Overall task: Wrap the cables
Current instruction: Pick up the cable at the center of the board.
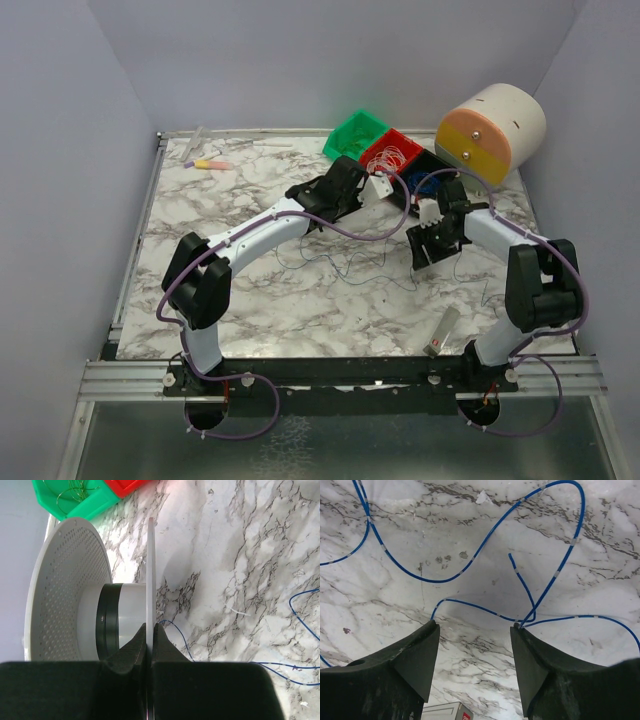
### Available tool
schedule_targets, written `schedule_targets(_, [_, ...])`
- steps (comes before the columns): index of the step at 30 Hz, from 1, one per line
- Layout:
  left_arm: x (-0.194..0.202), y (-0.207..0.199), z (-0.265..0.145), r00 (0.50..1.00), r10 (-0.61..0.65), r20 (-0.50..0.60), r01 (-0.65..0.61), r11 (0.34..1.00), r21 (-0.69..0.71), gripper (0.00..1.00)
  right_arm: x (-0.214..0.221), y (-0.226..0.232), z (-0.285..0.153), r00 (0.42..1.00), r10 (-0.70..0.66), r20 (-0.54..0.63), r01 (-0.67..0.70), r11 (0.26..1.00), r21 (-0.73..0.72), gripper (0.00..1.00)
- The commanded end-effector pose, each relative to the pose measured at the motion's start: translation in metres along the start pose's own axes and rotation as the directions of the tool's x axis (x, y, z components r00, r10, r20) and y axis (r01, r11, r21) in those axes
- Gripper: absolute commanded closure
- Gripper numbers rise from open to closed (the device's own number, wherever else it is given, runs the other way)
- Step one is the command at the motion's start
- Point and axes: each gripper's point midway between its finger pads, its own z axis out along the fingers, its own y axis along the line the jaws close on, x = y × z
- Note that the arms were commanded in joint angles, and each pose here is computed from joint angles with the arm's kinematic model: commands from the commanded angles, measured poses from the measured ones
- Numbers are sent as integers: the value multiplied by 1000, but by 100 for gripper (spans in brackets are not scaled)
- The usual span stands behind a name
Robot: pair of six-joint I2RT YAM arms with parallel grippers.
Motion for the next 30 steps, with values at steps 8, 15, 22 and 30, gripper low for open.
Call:
schedule_targets(8, [-27,25,-17,998,9,66,-3,995,-102,100,-22,-24,8,992,84,93,-93,990,103,34])
schedule_targets(15, [-26,22,-19,998,18,63,-12,995,-101,100,-33,-22,8,979,142,143,-154,985,73,34])
schedule_targets(22, [-24,22,-19,998,21,58,-15,994,-105,100,-44,-20,5,964,188,187,-199,979,40,42])
schedule_targets(30, [-22,21,-19,998,28,54,-22,994,-107,100,-37,-10,-11,952,234,196,-222,972,-83,50])
